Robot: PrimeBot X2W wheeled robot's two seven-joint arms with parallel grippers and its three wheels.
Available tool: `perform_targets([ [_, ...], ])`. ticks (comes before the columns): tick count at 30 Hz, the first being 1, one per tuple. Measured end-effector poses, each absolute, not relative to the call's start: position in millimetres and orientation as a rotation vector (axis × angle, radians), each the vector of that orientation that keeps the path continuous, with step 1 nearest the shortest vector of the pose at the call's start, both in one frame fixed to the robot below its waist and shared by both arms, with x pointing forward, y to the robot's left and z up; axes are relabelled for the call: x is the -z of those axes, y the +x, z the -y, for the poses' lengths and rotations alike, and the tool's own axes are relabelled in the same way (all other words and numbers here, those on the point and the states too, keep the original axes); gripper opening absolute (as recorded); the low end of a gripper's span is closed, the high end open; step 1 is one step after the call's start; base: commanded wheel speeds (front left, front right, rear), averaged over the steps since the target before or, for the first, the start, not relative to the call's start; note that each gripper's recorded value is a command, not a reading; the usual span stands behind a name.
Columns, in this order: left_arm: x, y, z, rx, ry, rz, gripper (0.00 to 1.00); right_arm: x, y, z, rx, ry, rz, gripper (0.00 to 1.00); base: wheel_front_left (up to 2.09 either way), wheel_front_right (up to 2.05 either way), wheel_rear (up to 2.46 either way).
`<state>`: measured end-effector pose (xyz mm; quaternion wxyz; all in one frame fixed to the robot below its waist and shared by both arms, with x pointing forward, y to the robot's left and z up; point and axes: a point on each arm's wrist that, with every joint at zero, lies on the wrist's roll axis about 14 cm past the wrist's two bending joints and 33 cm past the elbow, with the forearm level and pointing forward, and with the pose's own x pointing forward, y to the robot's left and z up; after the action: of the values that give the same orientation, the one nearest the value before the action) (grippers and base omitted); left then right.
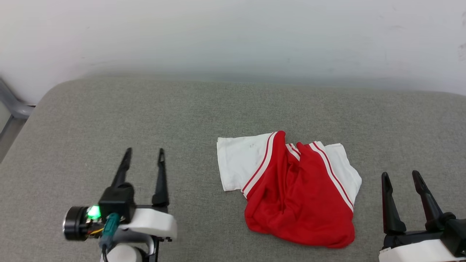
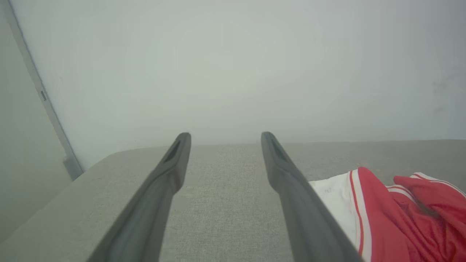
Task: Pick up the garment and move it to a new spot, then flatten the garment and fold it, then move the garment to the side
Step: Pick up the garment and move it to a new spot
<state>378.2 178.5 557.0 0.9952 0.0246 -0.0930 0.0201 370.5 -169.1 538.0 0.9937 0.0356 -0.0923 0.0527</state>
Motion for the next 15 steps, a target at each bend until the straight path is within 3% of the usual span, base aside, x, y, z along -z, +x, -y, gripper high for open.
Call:
perform_targets([
  [7,-556.1,352.0,-201.4,-0.139,0.026,0.209,1.00,-534.1,364.3,169.9,-0.103,0.079,0.172,1.00,0.00,0.00,0.00],
  [15,-546.0,334.4,-198.8,-0.096,0.033,0.196,1.00,-532.4,361.3,168.8,-0.106,0.084,0.166,1.00,0.00,0.00,0.00],
])
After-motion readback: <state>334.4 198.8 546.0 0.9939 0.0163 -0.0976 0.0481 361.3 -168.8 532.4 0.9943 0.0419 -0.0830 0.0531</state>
